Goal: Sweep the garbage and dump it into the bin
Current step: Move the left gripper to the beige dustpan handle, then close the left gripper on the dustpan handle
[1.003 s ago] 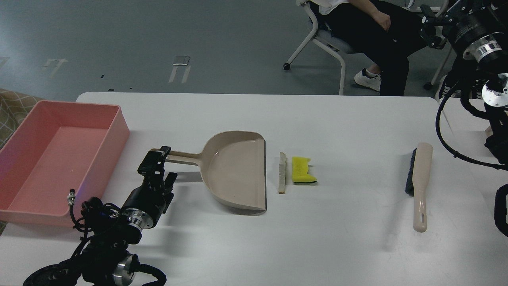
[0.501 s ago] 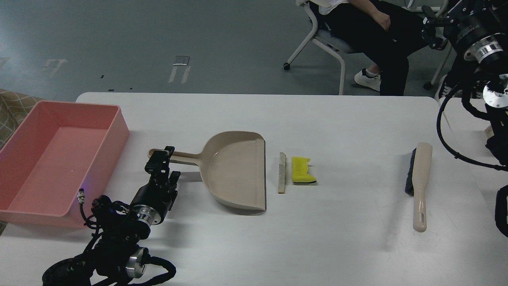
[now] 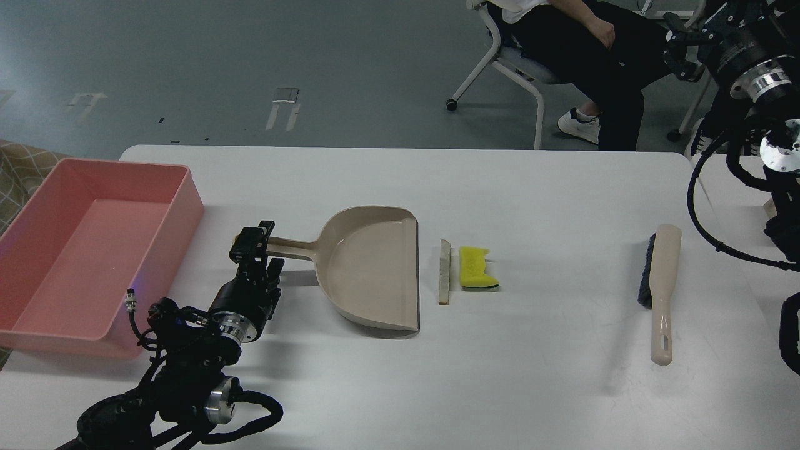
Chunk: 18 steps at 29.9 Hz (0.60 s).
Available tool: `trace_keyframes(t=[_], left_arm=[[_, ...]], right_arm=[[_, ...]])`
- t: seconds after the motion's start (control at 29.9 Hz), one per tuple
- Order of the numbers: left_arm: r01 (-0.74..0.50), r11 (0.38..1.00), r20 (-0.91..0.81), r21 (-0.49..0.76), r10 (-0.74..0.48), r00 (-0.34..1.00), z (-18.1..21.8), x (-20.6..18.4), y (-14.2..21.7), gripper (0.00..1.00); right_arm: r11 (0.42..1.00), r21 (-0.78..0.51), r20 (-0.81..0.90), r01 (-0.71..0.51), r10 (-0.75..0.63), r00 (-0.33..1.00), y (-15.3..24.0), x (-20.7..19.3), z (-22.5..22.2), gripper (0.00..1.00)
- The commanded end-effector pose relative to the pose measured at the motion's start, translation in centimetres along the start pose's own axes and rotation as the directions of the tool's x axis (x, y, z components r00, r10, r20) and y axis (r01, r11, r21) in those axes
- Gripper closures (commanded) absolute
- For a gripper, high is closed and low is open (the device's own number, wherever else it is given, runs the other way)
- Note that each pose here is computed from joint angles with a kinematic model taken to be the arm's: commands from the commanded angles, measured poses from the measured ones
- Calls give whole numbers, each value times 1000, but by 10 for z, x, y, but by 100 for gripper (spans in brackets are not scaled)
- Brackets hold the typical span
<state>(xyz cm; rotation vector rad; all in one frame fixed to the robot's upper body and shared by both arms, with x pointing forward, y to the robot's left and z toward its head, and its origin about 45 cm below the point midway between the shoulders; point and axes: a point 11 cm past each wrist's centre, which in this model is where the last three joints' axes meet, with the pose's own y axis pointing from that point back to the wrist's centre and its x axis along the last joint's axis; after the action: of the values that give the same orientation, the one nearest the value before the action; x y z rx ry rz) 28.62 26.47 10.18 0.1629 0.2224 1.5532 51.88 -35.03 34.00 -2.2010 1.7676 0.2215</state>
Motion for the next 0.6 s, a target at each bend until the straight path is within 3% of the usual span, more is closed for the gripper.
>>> trace_keyframes(t=[0.0,0.2,0.3,0.57], left_arm=[[3,1000,1,-6,-3,1000,2,-1,-2,29],[4,1000,2,-15,-4,1000,6,-2,-6,34],[3,1000,4,-7,-3,1000,5,-1,-6,42],[9,1000,7,-2,-9,1000,4,-3,-5,46]], right_arm=[[1000,0,1,0,0,1000,0,0,0,0],[1000,0,0,1,-1,1000,0,0,0,0],[1000,0,0,0,0,1000,0,0,0,0],[1000,-2,1,1,-1,1000,0,-1,1,0]])
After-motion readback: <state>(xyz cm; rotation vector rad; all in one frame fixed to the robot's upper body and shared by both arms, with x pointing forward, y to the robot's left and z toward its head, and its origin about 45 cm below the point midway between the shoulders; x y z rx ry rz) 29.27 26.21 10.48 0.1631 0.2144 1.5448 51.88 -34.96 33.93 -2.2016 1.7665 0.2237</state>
